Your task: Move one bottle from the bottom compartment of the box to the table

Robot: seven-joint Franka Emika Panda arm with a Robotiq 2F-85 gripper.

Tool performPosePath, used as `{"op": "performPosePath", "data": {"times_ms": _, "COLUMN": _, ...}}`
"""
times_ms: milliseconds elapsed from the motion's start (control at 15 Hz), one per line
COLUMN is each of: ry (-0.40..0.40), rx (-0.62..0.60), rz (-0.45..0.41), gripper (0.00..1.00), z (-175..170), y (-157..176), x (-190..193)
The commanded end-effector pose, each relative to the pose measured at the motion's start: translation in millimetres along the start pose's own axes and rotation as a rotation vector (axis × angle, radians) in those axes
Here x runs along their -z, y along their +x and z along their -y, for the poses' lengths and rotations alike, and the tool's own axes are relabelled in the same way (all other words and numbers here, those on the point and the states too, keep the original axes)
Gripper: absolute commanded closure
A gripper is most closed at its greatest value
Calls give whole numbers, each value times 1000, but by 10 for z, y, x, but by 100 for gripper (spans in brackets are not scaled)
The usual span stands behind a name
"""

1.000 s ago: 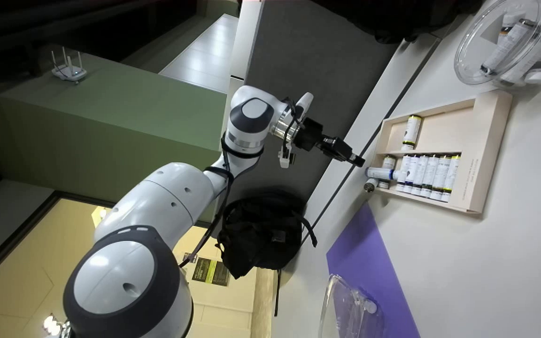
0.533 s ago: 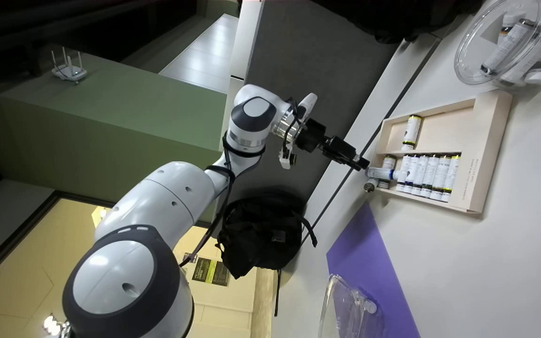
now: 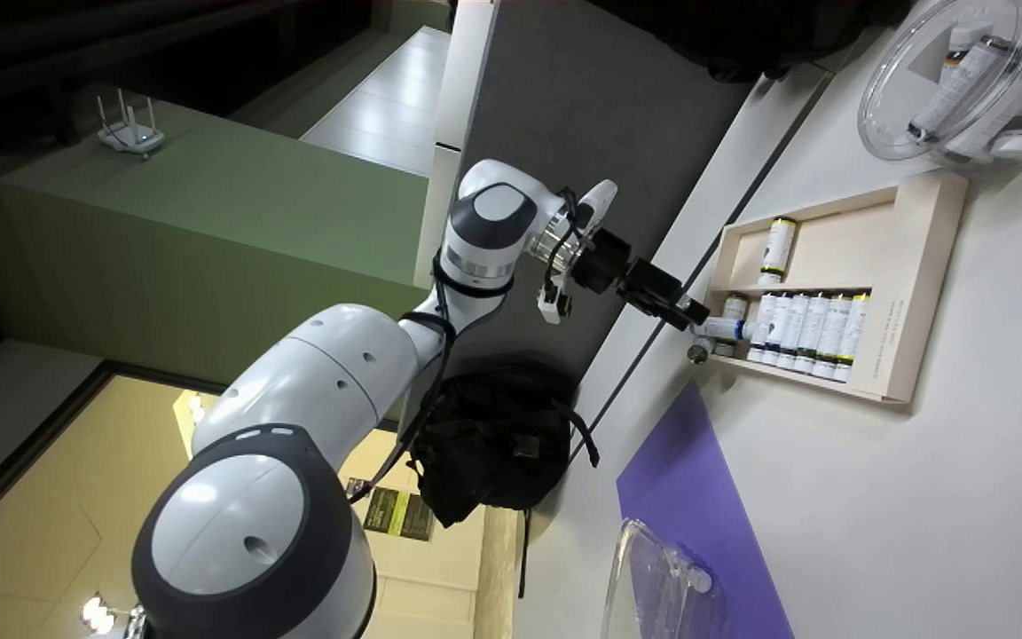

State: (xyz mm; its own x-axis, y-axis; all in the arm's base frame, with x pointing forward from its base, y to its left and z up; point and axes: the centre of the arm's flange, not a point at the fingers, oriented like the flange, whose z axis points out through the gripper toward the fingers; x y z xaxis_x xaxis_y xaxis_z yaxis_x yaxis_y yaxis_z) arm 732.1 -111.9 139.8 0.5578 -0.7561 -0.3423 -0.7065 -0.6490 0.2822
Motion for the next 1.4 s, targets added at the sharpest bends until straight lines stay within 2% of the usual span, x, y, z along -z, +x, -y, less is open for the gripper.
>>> {"op": "performPosePath", "data": {"times_ms": 0, "ry": -15, "rx": -30, "rz": 24, "gripper": 0, "z": 40, "y": 127, "x": -40}}
{"op": "performPosePath", "data": {"times_ms": 67, "ry": -16, "rx": -31, "rz": 17, "gripper": 25, "z": 40, "y": 144, "x": -76}}
{"op": "performPosePath", "data": {"times_ms": 133, "ry": -16, "rx": -32, "rz": 21, "gripper": 26, "z": 37, "y": 152, "x": -97}}
{"op": "performPosePath", "data": {"times_ms": 600, "ry": -4, "rx": -36, "rz": 11, "gripper": 76, "z": 6, "y": 135, "x": -34}}
{"op": "performPosePath", "data": {"times_ms": 667, "ry": -5, "rx": -37, "rz": 7, "gripper": 82, "z": 2, "y": 134, "x": -25}}
{"op": "performPosePath", "data": {"times_ms": 733, "ry": -3, "rx": -40, "rz": 1, "gripper": 83, "z": -4, "y": 140, "x": -16}}
{"op": "performPosePath", "data": {"times_ms": 800, "ry": -4, "rx": -42, "rz": -1, "gripper": 46, "z": -8, "y": 146, "x": -14}}
{"op": "performPosePath", "data": {"times_ms": 867, "ry": -5, "rx": -43, "rz": -2, "gripper": 50, "z": -14, "y": 153, "x": -16}}
{"op": "performPosePath", "data": {"times_ms": 933, "ry": -8, "rx": -45, "rz": -6, "gripper": 49, "z": -24, "y": 159, "x": -18}}
{"op": "performPosePath", "data": {"times_ms": 1333, "ry": -38, "rx": -37, "rz": -82, "gripper": 8, "z": -176, "y": 206, "x": 34}}
